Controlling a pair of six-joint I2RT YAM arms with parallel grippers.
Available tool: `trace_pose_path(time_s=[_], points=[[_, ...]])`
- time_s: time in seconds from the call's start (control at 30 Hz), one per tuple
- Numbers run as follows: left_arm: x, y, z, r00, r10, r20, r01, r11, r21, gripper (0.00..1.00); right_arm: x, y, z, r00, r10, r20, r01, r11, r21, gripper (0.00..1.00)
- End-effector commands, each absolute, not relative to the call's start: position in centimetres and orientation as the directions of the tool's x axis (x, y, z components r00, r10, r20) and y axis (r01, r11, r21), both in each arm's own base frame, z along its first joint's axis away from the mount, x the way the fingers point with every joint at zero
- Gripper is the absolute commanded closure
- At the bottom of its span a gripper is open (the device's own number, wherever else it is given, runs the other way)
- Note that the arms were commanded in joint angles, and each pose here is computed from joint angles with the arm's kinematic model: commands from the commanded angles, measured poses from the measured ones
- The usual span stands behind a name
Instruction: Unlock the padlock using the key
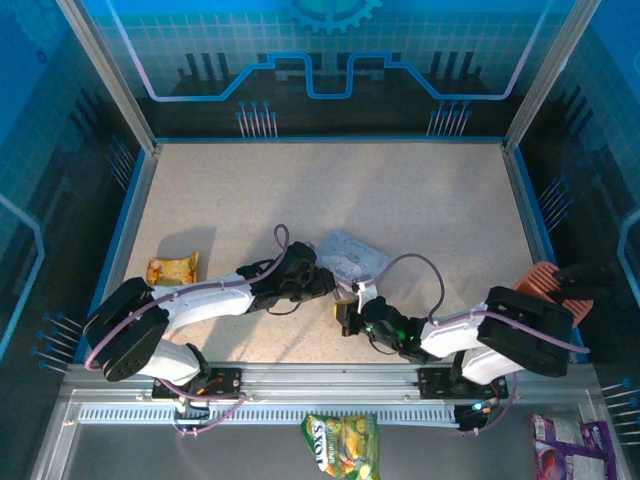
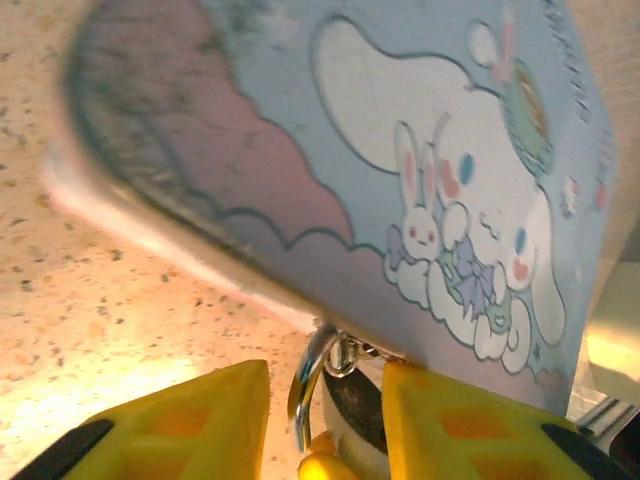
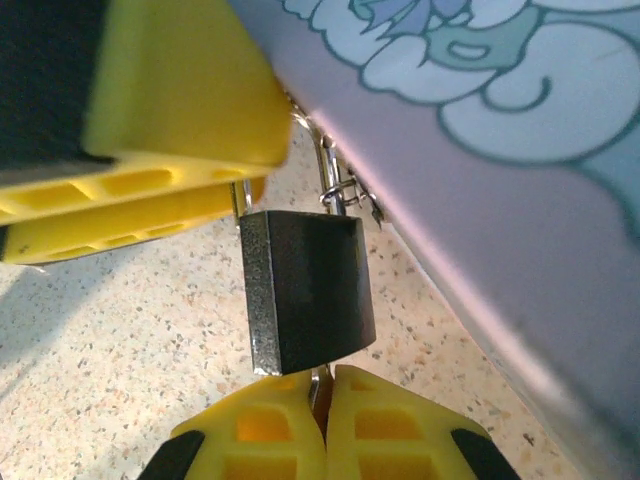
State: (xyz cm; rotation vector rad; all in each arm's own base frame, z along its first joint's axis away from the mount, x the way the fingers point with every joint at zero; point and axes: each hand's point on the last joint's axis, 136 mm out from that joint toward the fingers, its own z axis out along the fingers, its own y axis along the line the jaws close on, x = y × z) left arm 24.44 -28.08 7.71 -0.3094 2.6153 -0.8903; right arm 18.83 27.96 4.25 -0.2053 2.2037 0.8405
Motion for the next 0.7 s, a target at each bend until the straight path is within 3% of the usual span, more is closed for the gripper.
trace_pose_path(time_s=[0.0,0.1,0.3,0.67], points=[[25.2,-26.7,7.6,-0.891,-0.353,-0.287,-0.125,0.796,-0.592,0.59,18.9,27.3,2.8,-0.758,0.193,-0.623,-0.285,0.761,0.582,1.00],[25.4,-25.5,8.3,-0.881,-0.351,-0.318,-0.125,0.819,-0.560,0.49,18.9,26.8,1.4,-0.794,0.209,-0.571,-0.230,0.766,0.600,1.00],[26.7,-22.2,9.8,-0.858,-0.340,-0.385,-0.126,0.866,-0.485,0.35,19.0,26.8,1.5,-0.790,0.211,-0.576,-0.236,0.762,0.603,0.99],[31.6,-22.4,9.6,-0.890,-0.182,-0.418,-0.053,0.952,-0.302,0.25,18.8,25.2,1.9,-0.794,0.184,-0.579,-0.197,0.824,0.532,0.71]])
